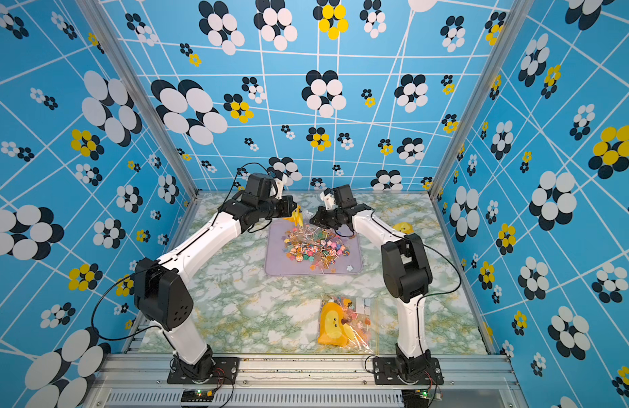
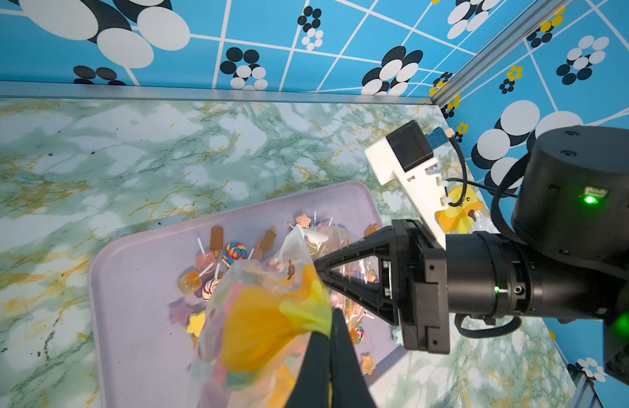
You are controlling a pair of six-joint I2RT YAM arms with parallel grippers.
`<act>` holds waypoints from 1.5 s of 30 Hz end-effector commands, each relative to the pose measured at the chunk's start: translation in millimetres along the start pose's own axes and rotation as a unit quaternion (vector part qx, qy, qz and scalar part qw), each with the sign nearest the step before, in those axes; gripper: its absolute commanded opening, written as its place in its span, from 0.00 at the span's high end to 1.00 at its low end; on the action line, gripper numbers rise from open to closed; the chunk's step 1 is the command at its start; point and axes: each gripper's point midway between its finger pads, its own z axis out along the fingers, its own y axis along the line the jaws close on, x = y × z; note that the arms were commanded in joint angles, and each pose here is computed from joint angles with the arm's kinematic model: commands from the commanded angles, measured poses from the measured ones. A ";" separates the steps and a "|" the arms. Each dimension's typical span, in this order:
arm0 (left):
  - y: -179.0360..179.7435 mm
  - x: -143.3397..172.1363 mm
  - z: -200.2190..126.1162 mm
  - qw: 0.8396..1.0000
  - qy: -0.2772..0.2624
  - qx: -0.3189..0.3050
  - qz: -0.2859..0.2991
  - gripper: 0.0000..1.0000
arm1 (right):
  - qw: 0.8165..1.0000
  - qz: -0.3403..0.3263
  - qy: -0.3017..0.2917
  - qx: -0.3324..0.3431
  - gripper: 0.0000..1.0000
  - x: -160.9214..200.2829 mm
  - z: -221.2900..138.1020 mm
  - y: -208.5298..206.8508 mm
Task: Pour candies out of the ziploc bag
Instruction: 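Pour the candies out of the ziploc bag onto the tray.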
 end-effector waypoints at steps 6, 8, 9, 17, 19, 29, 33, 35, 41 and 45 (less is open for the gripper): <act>-9.8 -44.8 -44.6 0.996 -0.088 0.013 0.021 1.00 | 0.998 0.031 0.037 0.037 0.93 29.6 25.0 -25.3; -9.4 -42.7 -46.9 0.996 -0.088 0.012 0.021 1.00 | 0.998 0.031 0.039 0.036 0.93 31.4 27.6 -23.9; -7.5 -42.2 -48.0 0.996 -0.088 0.010 0.022 1.00 | 0.998 0.030 0.039 0.035 0.93 32.1 28.3 -22.7; 3.6 -36.8 -61.3 0.996 -0.086 -0.012 0.028 1.00 | 0.998 0.026 0.045 0.030 0.93 38.0 36.6 -14.1; 6.0 -35.5 -64.3 0.996 -0.083 -0.017 0.031 1.00 | 0.998 0.027 0.044 0.028 0.93 38.3 37.8 -12.2; 8.8 -38.9 -80.5 0.995 -0.085 -0.031 0.044 1.00 | 0.998 0.028 0.052 0.021 0.93 47.0 50.8 -5.8; 5.9 -39.0 -82.1 0.995 -0.081 -0.028 0.046 1.00 | 0.998 0.034 0.054 0.017 0.93 49.4 55.2 -6.1; 6.2 -38.6 -82.1 0.995 -0.078 -0.030 0.047 1.00 | 0.998 0.034 0.054 0.015 0.93 50.2 56.1 -4.5; 5.6 -36.3 -83.9 0.996 -0.069 -0.036 0.052 1.00 | 0.998 0.034 0.054 0.013 0.91 50.9 56.9 -2.9; -0.1 -37.0 -85.1 0.995 -0.062 -0.044 0.070 1.00 | 0.998 0.035 0.053 0.009 0.92 51.3 58.1 0.1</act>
